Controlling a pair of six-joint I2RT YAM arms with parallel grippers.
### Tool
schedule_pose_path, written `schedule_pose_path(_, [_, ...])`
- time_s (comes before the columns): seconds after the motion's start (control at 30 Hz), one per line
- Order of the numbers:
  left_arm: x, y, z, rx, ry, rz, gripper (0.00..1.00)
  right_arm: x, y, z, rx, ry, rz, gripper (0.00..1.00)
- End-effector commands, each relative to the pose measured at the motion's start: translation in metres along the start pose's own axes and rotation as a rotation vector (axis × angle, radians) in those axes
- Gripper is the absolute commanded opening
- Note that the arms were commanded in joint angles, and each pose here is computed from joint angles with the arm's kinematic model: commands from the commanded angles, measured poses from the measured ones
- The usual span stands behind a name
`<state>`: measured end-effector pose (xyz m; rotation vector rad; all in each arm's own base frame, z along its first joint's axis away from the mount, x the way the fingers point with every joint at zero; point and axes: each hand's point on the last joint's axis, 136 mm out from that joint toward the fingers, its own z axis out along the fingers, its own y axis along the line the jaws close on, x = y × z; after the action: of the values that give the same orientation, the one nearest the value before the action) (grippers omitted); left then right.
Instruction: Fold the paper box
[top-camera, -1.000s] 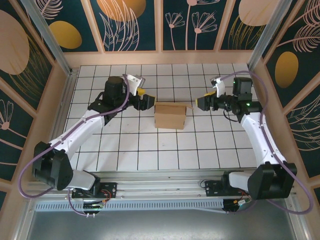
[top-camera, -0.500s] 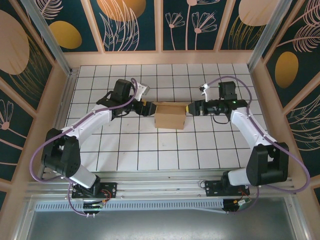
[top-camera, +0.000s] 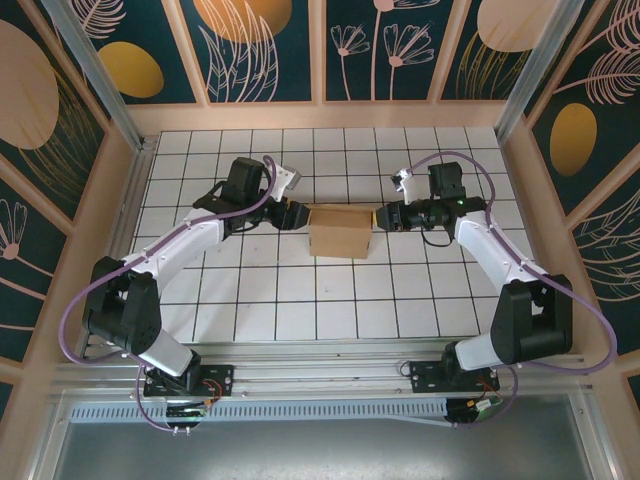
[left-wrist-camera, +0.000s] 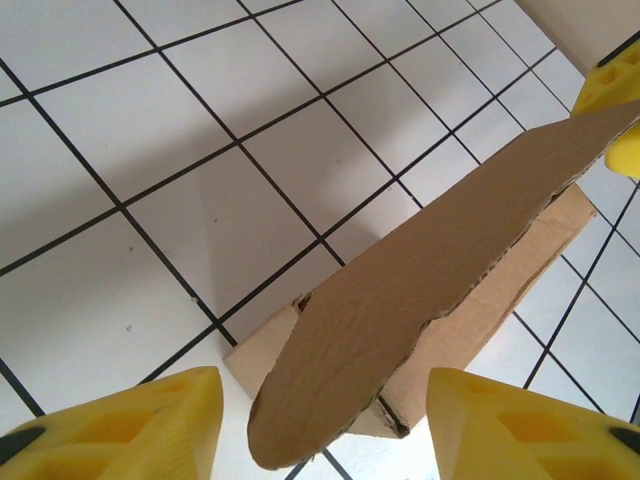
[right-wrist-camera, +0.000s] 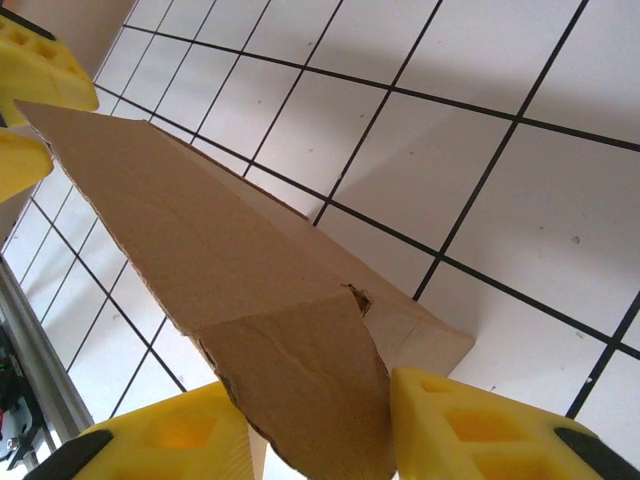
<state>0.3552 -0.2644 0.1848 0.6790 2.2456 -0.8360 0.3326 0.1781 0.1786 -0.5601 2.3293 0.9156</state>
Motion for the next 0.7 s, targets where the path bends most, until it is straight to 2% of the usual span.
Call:
schedule_pose_path(0.0, [-0.009,-0.004,0.001,0.009,-0.004,0.024,0.53,-0.019,0.004,-0.006,0.018,-0.041,-0.028,0.35])
schedule_pose_path(0.13, [-0.006,-0.006,0.004,0.028,0.01,0.02,0.48,-0.021,0.004,-0.006,0.018,-0.038,-0.023,0.34])
schedule_pose_path(0.23, [-0.005,-0.006,0.005,0.023,0.014,0.019,0.41,-0.024,0.005,-0.009,0.027,-0.043,-0.025,0.4])
schedule_pose_path(0.33, [-0.006,-0.007,0.005,0.022,0.016,0.02,0.37,-0.027,0.009,-0.014,0.033,-0.052,-0.038,0.4])
schedule_pose_path(0.5, [-0.008,-0.01,0.007,0.032,0.021,0.019,0.34,-0.025,0.01,-0.015,0.037,-0.046,-0.043,0.35])
schedule_pose_path(0.67, [-0.011,-0.013,0.006,0.037,0.022,0.021,0.34,-0.023,0.01,-0.008,0.032,-0.027,-0.038,0.25])
